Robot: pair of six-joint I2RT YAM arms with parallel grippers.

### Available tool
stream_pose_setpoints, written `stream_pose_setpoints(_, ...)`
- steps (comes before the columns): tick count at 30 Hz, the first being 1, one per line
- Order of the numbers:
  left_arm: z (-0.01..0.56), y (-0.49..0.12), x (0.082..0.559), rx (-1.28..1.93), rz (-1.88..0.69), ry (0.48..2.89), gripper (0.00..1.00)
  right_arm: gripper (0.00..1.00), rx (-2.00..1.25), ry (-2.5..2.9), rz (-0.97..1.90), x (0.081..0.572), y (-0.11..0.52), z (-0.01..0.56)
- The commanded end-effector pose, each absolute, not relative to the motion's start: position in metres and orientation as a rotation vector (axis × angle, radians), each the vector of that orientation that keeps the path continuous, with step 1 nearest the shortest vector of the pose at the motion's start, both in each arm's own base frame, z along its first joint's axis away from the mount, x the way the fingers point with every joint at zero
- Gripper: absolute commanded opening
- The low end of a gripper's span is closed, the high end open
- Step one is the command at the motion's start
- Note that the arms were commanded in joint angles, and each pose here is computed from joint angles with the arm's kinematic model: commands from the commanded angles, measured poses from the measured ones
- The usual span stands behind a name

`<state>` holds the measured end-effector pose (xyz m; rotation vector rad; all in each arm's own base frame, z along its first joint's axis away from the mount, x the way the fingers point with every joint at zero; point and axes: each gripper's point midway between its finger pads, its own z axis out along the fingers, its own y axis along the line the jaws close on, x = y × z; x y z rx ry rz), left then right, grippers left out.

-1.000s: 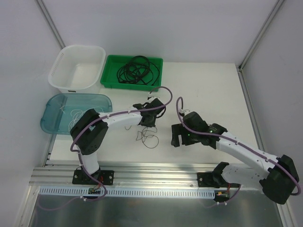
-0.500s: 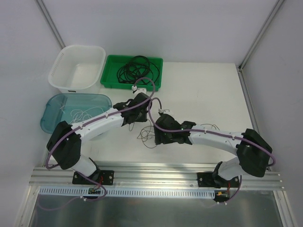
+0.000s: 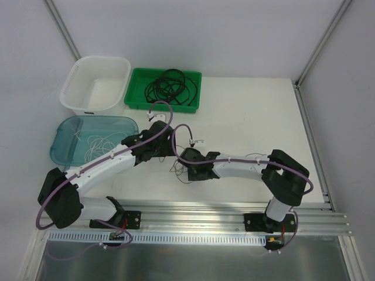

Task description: Untangle the cables

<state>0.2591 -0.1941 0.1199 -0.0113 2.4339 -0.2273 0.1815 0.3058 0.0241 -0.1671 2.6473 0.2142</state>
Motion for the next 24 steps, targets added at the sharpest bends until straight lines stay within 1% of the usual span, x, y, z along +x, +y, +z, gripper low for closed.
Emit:
stream_pose_setpoints(1,0.125,-0.195,0.256,-0.039,-0.267,2.423,0.74,0.37,-0.111,2.649,0.116,0.184,0.296,0.020)
stream_pose_setpoints(6,0.123,-0.194,0.255,-0.050,-0.266,2.428,0.77,0.27,-0.113,2.653,0.054,0.184,0.289,0.011)
stream_pose_setpoints(9,0.122,-0.195,0.255,-0.048,-0.265,2.430,0.78,0.12,-0.118,2.648,0.010,0.184,0.281,0.013)
stream_pose_setpoints(10,0.122,-0.195,0.255,-0.047,-0.266,2.432,0.78,0.04,-0.135,2.642,-0.001,0.184,0.278,0.015)
stream_pose_setpoints(11,0.122,-0.195,0.255,-0.043,-0.266,2.431,0.78,0.01,-0.142,2.628,-0.018,0.186,0.274,0.018)
stream_pose_setpoints(15,0.117,-0.194,0.256,-0.036,-0.247,2.443,0.78,0.01,-0.167,2.569,-0.032,0.189,0.256,0.041)
stream_pose_setpoints(18,0.106,-0.193,0.257,-0.028,-0.202,2.467,0.78,0.01,-0.187,2.547,-0.046,0.190,0.246,0.047)
stream_pose_setpoints(24,0.086,-0.189,0.271,-0.002,-0.071,2.498,0.78,0.01,-0.198,2.525,-0.005,0.190,0.244,0.060)
